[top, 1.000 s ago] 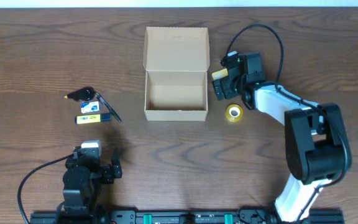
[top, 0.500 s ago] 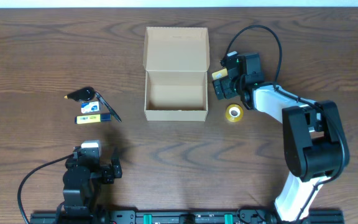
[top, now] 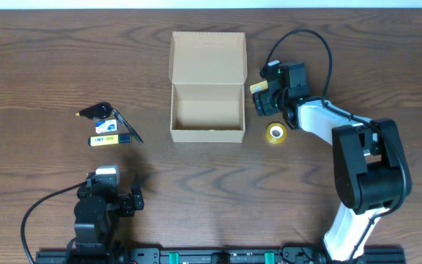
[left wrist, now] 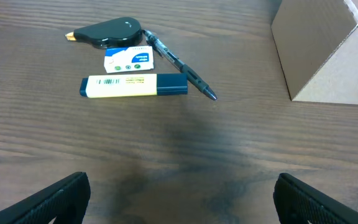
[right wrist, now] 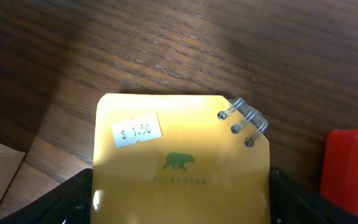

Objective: Pack container
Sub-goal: 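Reach the right gripper to the yellow notepad and grasp it, then lift the yellow notepad and carry it over the cardboard box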

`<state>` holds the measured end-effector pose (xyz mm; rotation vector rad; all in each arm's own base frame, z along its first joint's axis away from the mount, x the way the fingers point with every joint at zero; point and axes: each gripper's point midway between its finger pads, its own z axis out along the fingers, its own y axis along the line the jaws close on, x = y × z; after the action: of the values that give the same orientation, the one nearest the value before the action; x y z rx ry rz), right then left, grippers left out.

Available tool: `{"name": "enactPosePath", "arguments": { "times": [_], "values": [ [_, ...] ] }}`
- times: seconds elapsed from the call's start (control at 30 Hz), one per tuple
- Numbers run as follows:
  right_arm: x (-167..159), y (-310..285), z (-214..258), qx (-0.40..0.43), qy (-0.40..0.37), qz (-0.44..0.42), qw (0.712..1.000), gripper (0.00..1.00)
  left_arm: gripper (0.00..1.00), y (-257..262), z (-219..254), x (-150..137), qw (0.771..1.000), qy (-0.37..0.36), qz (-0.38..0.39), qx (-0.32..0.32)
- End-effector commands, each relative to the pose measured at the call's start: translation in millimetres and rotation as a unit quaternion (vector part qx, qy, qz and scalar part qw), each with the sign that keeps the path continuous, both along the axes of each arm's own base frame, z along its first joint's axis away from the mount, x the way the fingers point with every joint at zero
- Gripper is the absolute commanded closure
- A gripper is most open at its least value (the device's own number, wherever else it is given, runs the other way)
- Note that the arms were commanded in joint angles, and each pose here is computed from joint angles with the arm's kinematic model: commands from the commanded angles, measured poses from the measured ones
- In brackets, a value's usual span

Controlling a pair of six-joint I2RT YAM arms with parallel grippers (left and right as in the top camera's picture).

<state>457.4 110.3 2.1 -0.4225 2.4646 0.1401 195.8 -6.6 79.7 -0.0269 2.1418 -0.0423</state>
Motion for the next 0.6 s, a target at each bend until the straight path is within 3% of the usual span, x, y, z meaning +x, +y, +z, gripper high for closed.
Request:
{"name": "enactPosePath", "arguments": {
  "times": [0.0,0.1,0.2,0.4,0.57],
  "values": [
    [2.9,5.3,1.0,0.014,0.002,-0.013,1.000,0.43,0.05,0.0,-2.4,-0.3,1.000,0.001,-0.002,0.004],
    [5.6,5.8,12.6,0.031,-0.005,-0.032,0.999,0.48,0.05,0.0,-2.4,-0.3,1.000,0.001,-0.002,0.004],
    [9.9,6.4,36.3,0.043,-0.028,-0.039,0.998,0.64,0.05,0.0,-2.4,-0.3,1.000,0.001,-0.002,0.004],
    [13.7,7.1,97.1,0.058,-0.088,-0.037,0.994,0.73,0.05,0.0,-2.4,-0.3,1.000,0.001,-0.002,0.004],
    [3.8,4.9,148.7,0.067,-0.126,-0.035,0.989,0.73,0.05,0.0,-2.4,-0.3,1.000,0.001,-0.002,0.004]
  ]
}}
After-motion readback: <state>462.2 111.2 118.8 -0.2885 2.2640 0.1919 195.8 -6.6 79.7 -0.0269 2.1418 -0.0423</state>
